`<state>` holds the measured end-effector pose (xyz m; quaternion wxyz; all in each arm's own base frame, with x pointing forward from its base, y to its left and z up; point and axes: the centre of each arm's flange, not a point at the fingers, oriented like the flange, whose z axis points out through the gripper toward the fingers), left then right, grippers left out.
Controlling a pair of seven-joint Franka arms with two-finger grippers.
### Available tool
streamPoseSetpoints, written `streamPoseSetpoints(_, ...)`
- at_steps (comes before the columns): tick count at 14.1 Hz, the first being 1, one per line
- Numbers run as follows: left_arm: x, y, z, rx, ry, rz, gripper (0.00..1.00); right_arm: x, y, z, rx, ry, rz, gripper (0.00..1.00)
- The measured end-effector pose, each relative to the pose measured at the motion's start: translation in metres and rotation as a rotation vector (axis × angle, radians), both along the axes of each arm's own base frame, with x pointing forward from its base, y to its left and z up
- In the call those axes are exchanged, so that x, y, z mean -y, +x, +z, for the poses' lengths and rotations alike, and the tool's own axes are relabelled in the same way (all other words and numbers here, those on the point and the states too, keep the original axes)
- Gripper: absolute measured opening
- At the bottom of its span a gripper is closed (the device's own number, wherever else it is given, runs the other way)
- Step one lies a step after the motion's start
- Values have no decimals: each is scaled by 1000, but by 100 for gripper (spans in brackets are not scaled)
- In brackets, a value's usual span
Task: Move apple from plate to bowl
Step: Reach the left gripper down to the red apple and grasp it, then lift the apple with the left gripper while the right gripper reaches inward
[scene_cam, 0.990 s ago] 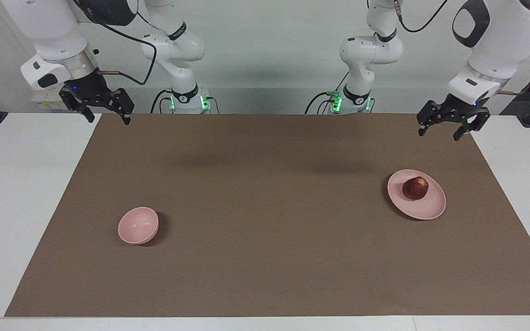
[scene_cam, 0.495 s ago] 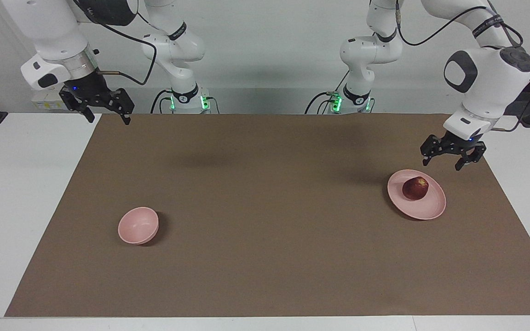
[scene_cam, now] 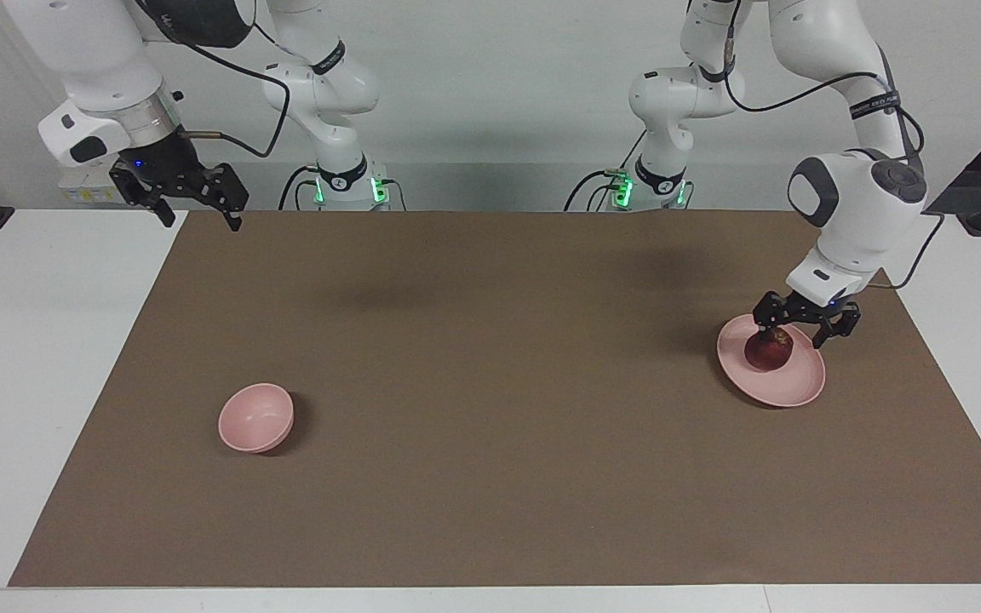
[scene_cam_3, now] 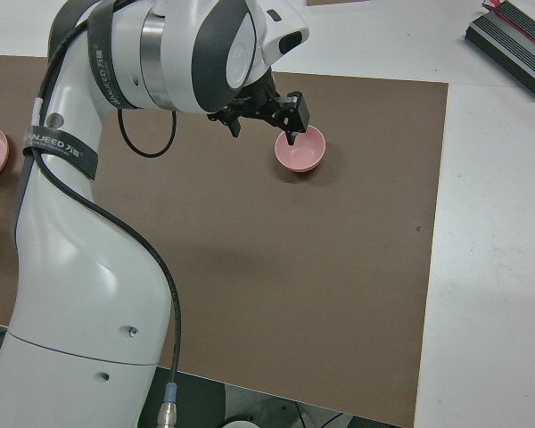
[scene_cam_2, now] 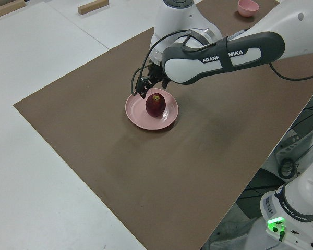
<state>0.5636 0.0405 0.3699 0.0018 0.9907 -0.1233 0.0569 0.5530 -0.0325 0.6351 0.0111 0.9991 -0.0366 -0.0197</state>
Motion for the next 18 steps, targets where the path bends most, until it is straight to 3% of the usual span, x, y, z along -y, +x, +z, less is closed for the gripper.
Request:
streamPoseSetpoints(4, -9, -3, -18, -14, -42, 53, 100, -4, 0, 0, -4, 3, 7, 100)
streamPoseSetpoints(6, -11, -4, -22, -12, -44, 61, 100, -12, -3, -2, -26, 49, 6, 100)
streamPoseSetpoints(9, -12, -7, -32, -9, -43, 66, 100, -18, -6, -4, -55, 85, -94, 100)
streamPoseSetpoints(10, -12, -7, -34, -10, -42, 66, 93, -20, -6, -5, -64, 99, -139, 100)
streamPoseSetpoints(11, -12, -8, -35, -12, -43, 66, 93, -23, -8, -6, -78, 118, -187, 100)
streamPoseSetpoints(12, -12, -8, -34, -11, -43, 66, 81, -26, -9, -8, -93, 135, -231, 100)
streamPoseSetpoints(13, -12, -8, -34, -10, -43, 67, 77, -29, -9, -12, -109, 155, -270, 100)
streamPoseSetpoints(18, -12, -6, -31, -4, -45, 81, 77, -45, -10, -41, -210, 247, -428, 100)
